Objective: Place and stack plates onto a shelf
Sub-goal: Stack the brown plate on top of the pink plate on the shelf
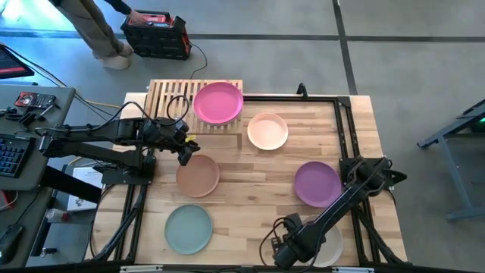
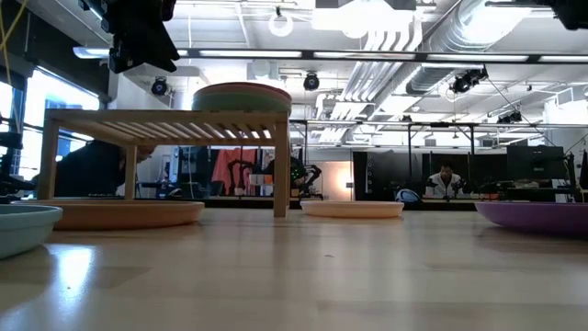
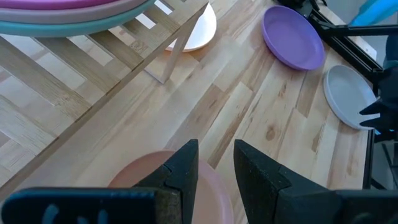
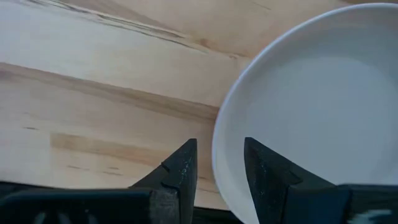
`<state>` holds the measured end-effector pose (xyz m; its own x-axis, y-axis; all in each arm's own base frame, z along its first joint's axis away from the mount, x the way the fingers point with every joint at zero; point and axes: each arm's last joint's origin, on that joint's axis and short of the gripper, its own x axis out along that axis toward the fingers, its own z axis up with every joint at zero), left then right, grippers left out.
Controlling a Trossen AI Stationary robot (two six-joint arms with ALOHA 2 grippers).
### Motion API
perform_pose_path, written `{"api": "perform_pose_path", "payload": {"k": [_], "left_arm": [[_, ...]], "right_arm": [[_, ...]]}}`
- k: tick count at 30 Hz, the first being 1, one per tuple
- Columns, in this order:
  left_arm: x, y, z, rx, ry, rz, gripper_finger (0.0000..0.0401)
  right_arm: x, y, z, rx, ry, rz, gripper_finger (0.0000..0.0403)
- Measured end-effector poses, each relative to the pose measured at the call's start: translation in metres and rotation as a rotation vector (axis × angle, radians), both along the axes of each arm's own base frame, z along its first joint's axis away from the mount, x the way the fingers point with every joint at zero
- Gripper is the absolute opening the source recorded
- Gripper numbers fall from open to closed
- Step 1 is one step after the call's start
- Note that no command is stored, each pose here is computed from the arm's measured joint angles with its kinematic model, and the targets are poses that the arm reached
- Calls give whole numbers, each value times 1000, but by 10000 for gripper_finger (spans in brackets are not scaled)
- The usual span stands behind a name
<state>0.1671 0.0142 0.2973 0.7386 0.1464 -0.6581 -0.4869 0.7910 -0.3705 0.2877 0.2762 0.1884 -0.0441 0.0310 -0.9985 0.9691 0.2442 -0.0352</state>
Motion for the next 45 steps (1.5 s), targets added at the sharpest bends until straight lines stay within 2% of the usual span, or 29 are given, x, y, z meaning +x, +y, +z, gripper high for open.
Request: {"api": "perform_pose_path", "payload": {"k": [11, 28, 36, 41, 45], "left_arm": [[0, 0, 0, 0, 0, 0, 90], [0, 0, 0, 6, 5, -5, 90], [0, 0, 0, 5, 6, -4, 90], [0, 0, 0, 5, 6, -4, 90], [0, 0, 0, 5, 6, -4, 90]], "right_arm": [[5, 7, -31, -17, 53, 57, 108], [7, 10, -44, -6, 77, 87, 108], [7, 9, -40, 10, 77, 129, 108], [6, 3, -15, 20, 20, 147, 108], [2, -7, -3, -18, 35, 155, 108]]}}
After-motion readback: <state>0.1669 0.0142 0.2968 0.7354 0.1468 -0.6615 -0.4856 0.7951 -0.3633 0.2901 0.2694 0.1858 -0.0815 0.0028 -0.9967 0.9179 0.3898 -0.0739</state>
